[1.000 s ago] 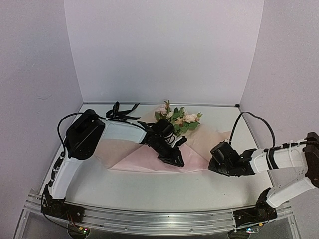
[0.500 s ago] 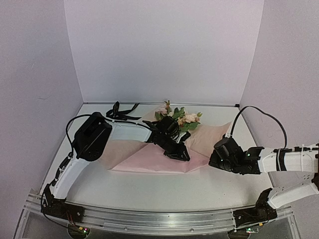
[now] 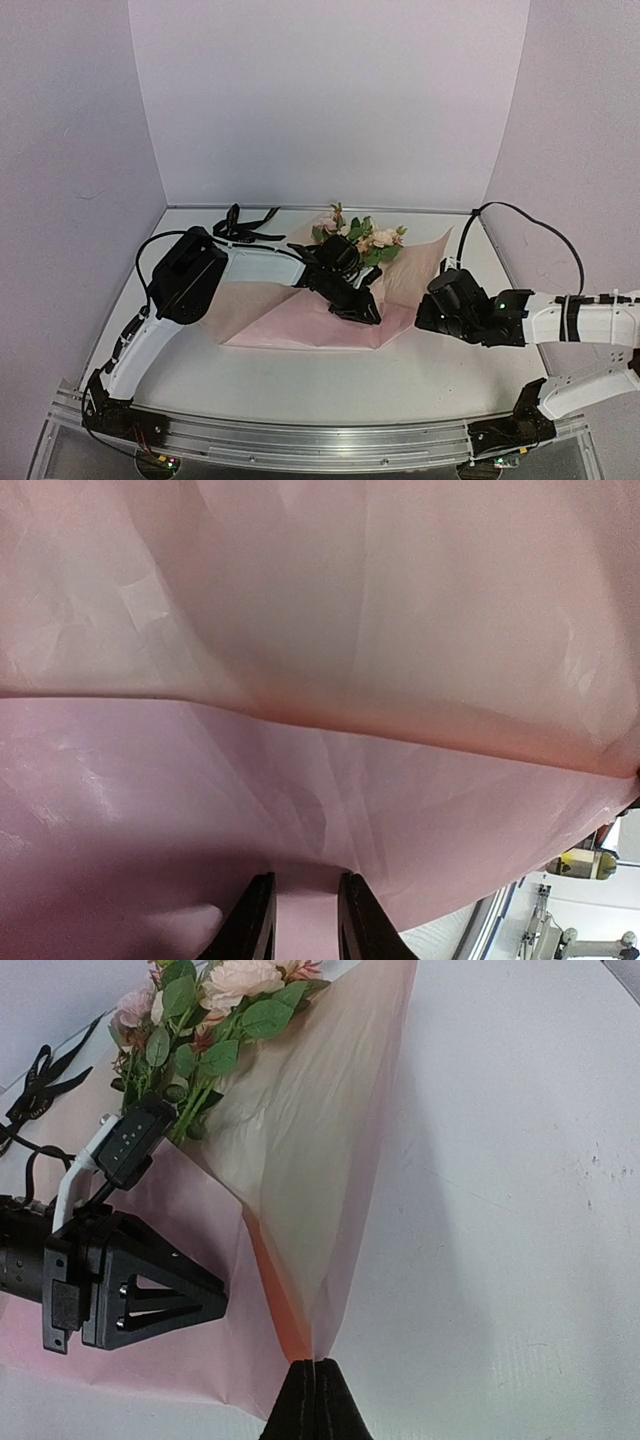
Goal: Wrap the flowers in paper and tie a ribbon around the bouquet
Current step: Fold the one-fourth-folded wrapping paper at the center of the board.
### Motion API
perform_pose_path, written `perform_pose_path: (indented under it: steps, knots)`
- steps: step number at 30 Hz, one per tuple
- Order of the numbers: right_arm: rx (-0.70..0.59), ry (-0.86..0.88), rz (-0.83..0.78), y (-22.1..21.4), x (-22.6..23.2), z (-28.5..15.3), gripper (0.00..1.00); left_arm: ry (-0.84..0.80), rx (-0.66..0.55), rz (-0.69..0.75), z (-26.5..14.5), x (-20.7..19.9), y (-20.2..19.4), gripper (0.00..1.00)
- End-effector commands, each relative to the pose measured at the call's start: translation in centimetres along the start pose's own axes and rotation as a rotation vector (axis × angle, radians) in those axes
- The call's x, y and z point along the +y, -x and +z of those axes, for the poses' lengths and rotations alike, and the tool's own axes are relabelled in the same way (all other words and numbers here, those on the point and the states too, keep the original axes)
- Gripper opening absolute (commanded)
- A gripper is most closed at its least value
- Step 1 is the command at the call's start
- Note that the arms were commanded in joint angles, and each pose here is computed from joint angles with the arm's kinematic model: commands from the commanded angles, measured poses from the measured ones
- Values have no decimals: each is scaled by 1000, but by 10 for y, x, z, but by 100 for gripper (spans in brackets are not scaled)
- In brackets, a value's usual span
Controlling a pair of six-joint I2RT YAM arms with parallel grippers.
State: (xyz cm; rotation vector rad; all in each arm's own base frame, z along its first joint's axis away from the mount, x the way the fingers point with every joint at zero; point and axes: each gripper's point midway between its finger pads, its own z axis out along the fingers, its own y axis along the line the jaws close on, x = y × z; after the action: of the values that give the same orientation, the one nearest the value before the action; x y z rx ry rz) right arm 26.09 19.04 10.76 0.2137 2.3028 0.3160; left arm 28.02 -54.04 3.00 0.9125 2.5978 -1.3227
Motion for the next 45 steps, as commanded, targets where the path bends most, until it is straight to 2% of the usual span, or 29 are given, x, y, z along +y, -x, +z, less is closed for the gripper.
perform_pose_path:
  steps: [1, 7, 16, 21, 25, 28, 32, 34, 37, 45]
  knots:
    - [-10, 89, -47, 16, 33, -10, 1, -31, -59, 47, -23, -24, 24, 23]
    - [38, 166, -107, 18, 57, -16, 2, -71, -82, 63, -31, -33, 31, 23]
    - [94, 201, -191, 13, 69, -14, 3, -97, -36, 67, -35, -32, 22, 23]
    - [162, 219, -198, 6, 76, -2, 3, -132, -88, 118, -79, -59, 28, 25]
    - [183, 209, -207, 5, 82, 4, 3, -150, -113, 93, -115, -68, 16, 27]
    - [198, 192, -210, 5, 85, 9, 3, -137, -135, 32, -147, -57, -2, 27]
    - [228, 189, -212, 3, 93, 15, 2, -69, -102, -107, -174, -11, -56, 24]
    - [239, 191, -208, 3, 97, 17, 2, -46, -50, -149, -174, 3, -89, 20]
    - [255, 205, -206, 2, 104, 20, 2, -18, -10, -196, -166, 19, -115, 17]
    - [334, 265, -192, -10, 129, 31, 1, 94, 9, -263, -134, 71, -119, 7]
